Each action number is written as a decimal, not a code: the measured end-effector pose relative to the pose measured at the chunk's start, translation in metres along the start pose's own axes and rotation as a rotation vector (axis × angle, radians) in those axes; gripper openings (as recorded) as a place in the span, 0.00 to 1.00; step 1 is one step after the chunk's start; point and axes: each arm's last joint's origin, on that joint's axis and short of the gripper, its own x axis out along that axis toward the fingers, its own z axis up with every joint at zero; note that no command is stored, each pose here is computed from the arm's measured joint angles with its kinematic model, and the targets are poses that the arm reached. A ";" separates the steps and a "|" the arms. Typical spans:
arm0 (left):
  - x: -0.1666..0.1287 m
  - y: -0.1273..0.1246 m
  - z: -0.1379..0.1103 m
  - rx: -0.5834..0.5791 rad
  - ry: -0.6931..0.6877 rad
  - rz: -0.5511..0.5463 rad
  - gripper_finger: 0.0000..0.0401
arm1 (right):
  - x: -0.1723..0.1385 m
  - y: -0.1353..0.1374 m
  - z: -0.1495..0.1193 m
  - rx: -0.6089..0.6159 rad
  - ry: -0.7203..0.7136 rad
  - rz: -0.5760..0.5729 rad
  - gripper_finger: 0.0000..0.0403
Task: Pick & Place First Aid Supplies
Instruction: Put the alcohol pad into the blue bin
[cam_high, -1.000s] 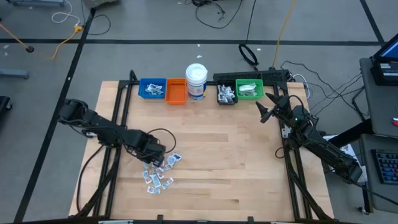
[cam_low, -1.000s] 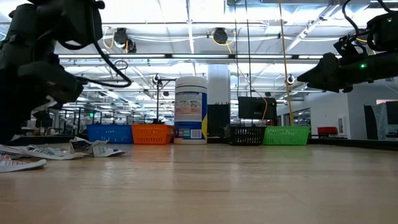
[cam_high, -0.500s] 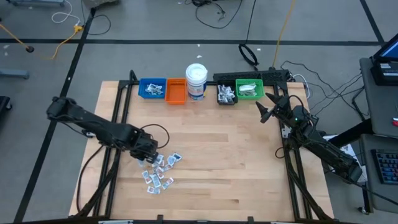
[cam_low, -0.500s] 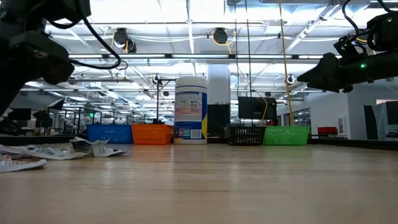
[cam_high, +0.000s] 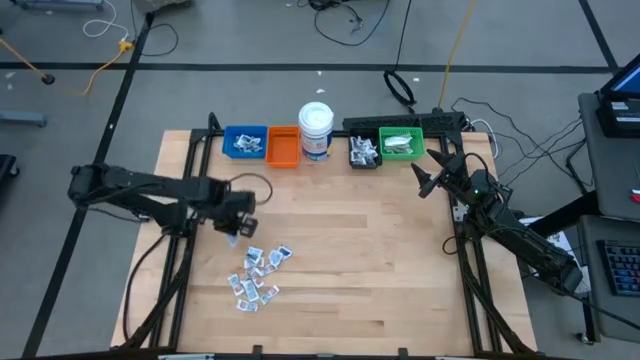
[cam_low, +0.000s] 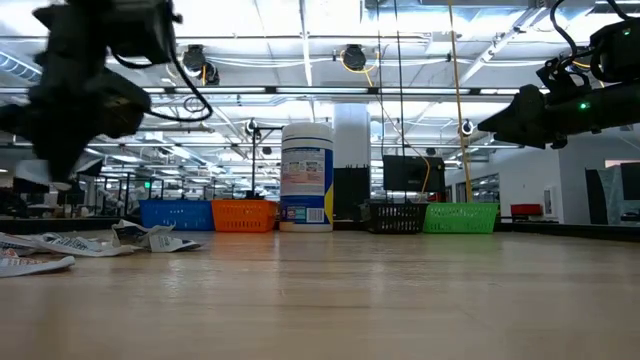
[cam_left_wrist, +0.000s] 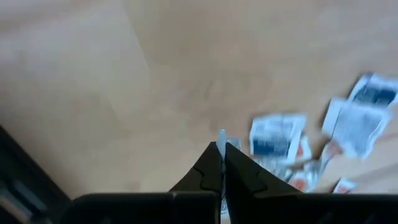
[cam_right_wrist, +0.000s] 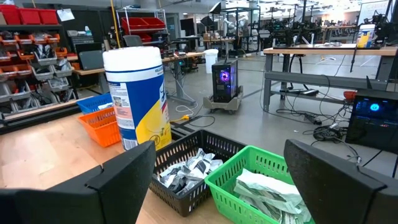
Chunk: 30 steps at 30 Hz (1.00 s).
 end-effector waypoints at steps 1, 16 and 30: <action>-0.002 0.002 0.007 -0.004 -0.004 -0.001 0.01 | 0.000 0.000 0.000 0.000 0.000 0.000 0.87; -0.062 0.045 0.139 -0.096 -0.092 0.033 0.00 | 0.000 0.000 0.000 0.000 0.000 0.000 0.87; -0.100 0.080 0.269 -0.081 -0.148 0.072 0.00 | 0.000 0.000 0.000 0.000 0.000 0.000 0.87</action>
